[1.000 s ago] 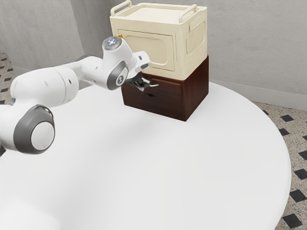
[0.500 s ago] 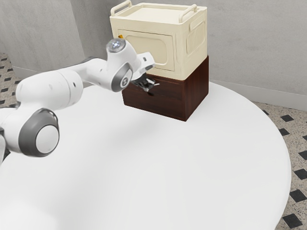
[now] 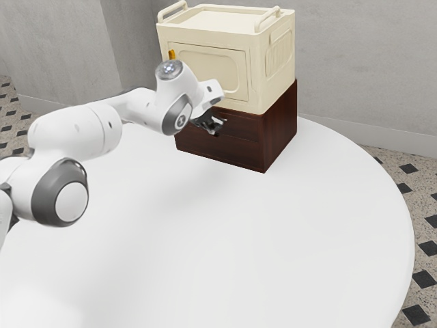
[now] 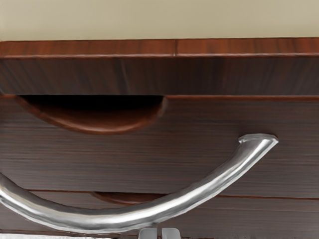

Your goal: Push the drawer handle with one arm to close the drawer

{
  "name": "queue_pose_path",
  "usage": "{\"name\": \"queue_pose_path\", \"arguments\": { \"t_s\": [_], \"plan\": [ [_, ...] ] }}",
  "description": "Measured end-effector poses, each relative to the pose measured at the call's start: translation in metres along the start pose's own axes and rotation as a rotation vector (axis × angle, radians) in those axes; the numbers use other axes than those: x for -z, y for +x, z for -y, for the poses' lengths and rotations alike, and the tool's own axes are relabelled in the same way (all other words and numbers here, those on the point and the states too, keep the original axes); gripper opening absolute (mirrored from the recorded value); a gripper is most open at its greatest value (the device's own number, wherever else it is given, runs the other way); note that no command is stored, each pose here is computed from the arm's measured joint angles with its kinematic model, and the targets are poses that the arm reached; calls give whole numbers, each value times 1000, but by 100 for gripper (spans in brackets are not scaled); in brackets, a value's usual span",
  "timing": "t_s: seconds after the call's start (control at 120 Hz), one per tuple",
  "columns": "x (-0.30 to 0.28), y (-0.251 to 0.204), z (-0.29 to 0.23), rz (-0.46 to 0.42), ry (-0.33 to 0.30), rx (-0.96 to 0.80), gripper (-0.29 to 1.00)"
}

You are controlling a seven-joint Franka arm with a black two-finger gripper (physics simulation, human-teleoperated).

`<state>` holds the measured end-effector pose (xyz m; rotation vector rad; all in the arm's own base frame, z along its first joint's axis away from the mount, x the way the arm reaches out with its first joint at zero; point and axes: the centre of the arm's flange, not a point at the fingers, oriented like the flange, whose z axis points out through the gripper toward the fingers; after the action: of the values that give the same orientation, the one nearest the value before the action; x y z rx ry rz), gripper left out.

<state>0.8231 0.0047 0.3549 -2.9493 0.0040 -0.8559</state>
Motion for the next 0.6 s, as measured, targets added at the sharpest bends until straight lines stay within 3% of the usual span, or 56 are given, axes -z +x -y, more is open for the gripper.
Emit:
{"name": "queue_pose_path", "arguments": {
  "t_s": [0.1, 0.192, 0.417, 0.6],
  "plan": [
    [38, -7, -5, 57, -18, 15, -8],
    [144, -43, -25, 154, -36, 15, -7],
    [316, -117, -44, 316, -1, 26, 38],
    [341, -143, -48, 461, 4, 58, 57]
  ]
}}
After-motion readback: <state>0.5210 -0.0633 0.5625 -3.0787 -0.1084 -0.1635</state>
